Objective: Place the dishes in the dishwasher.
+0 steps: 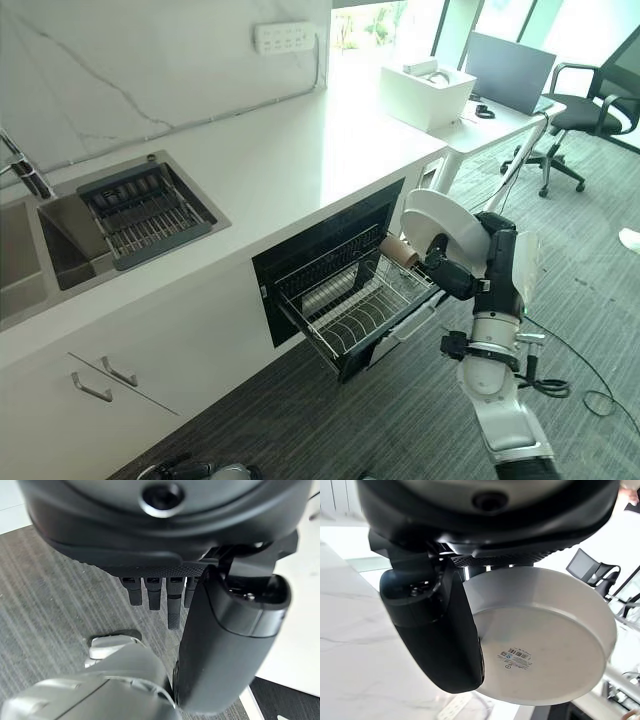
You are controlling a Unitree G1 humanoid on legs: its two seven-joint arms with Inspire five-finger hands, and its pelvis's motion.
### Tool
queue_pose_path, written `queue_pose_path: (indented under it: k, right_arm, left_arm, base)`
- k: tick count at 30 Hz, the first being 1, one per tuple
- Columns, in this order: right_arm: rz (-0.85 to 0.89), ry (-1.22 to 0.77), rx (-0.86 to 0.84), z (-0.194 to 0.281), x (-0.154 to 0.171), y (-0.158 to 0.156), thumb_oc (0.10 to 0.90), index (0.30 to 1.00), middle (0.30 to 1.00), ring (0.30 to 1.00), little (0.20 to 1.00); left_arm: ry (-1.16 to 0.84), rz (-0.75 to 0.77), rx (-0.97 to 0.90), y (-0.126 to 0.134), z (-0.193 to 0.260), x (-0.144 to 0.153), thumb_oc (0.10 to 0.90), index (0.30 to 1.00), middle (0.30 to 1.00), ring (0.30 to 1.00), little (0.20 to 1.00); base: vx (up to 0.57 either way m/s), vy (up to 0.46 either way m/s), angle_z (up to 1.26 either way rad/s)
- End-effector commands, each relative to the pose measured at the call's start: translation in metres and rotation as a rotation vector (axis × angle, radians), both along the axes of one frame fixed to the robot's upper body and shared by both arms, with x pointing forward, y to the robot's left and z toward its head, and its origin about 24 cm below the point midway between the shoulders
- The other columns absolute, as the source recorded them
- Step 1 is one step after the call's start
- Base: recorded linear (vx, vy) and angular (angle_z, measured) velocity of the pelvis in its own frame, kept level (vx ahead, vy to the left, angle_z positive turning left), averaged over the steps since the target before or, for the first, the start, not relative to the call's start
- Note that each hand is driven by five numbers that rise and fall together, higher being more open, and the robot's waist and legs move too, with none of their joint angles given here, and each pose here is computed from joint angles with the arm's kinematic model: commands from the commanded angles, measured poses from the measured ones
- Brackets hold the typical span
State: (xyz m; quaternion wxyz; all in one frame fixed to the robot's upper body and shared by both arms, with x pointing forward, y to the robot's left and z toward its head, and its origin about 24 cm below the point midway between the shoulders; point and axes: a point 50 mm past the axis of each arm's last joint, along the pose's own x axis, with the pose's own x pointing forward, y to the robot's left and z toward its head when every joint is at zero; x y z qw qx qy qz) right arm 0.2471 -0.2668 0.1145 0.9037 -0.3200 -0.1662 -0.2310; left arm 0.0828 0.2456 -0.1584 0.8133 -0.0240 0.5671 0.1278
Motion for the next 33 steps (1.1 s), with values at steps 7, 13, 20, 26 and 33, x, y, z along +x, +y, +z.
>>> queue_pose_path:
  k: [7, 13, 20, 26, 33]
  right_arm:
    - [0.014, -0.155, -0.318, 0.041, 0.024, 0.011, 0.400, 0.300, 0.300, 0.300, 0.300]
    - [-0.006, -0.058, -0.404, 0.024, 0.040, 0.014, 0.400, 0.300, 0.300, 0.300, 0.300]
    - [-0.058, 0.015, -0.457, 0.007, 0.050, 0.014, 0.400, 0.300, 0.300, 0.300, 0.300]
    - [-0.115, 0.077, -0.517, -0.003, 0.061, 0.012, 0.400, 0.300, 0.300, 0.300, 0.300]
    - [-0.189, 0.198, -0.541, -0.012, 0.079, 0.004, 0.400, 0.300, 0.300, 0.300, 0.300]
  left_arm:
    - [0.317, -0.165, 0.025, -0.003, -0.011, -0.084, 0.800, 0.900, 0.900, 0.900, 0.900]
    - [0.302, -0.185, 0.051, 0.002, -0.009, -0.078, 0.800, 0.900, 0.900, 0.900, 0.900]
    - [0.254, -0.189, 0.103, 0.009, -0.006, -0.073, 0.800, 0.900, 0.900, 0.900, 0.900]
    - [0.216, -0.219, 0.152, 0.015, -0.002, -0.065, 0.800, 0.900, 0.900, 0.900, 0.900]
    - [0.099, -0.228, 0.298, 0.030, 0.008, -0.043, 0.800, 0.900, 0.900, 0.900, 0.900]
  base:
    - [0.03, -0.050, 0.14]
    - [0.02, 0.041, 0.15]
    - [0.02, 0.047, 0.14]
    - [0.01, 0.031, 0.11]
    - [0.01, 0.014, 0.13]
